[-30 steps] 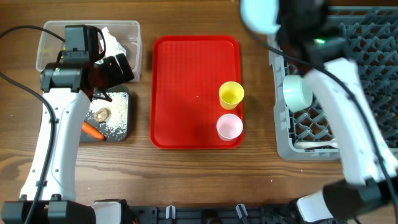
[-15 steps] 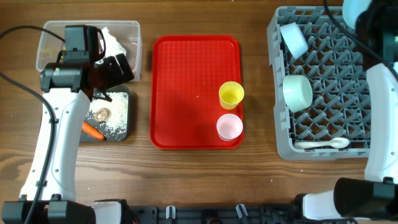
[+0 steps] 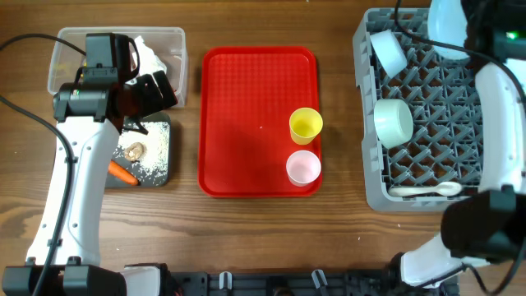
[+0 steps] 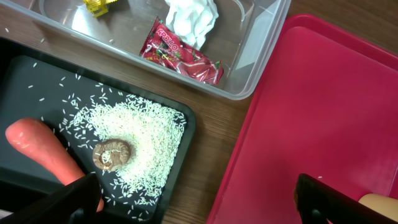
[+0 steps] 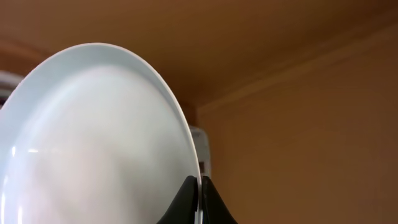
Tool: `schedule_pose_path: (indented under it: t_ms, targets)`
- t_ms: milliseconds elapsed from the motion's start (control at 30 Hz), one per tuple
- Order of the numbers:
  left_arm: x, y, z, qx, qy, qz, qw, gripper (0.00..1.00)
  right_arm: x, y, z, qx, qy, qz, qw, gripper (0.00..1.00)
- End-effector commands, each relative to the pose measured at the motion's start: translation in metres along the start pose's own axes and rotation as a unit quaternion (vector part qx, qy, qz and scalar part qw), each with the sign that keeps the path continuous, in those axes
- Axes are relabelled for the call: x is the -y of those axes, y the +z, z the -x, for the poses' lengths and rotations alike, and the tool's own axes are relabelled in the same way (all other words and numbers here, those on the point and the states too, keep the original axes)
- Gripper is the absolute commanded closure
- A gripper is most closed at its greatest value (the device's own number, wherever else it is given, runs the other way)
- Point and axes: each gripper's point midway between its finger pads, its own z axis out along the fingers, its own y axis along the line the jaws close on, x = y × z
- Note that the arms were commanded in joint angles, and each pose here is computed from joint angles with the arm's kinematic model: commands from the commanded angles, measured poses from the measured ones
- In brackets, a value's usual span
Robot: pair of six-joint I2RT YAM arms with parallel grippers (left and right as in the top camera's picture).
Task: Sort waste into correct bins and load items into the dishwasher rack
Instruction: 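Carry the plate to the rack's far row and stand it upright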
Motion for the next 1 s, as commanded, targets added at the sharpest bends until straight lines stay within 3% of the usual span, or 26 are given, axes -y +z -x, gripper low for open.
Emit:
schedule_pose_path:
  t_ms: [0, 967]
  targets:
    - [-0.002, 0.001, -0.001, -0.003, -0.007, 0.000, 1.000, 0.00, -0.021, 0.024, -0.014, -0.030, -0.033, 0.007, 0.999, 0.96]
    - [-0.002, 0.001, -0.001, -0.003, -0.007, 0.000, 1.000, 0.00, -0.062, 0.060, -0.033, -0.062, -0.054, 0.039, 0.996, 0.96]
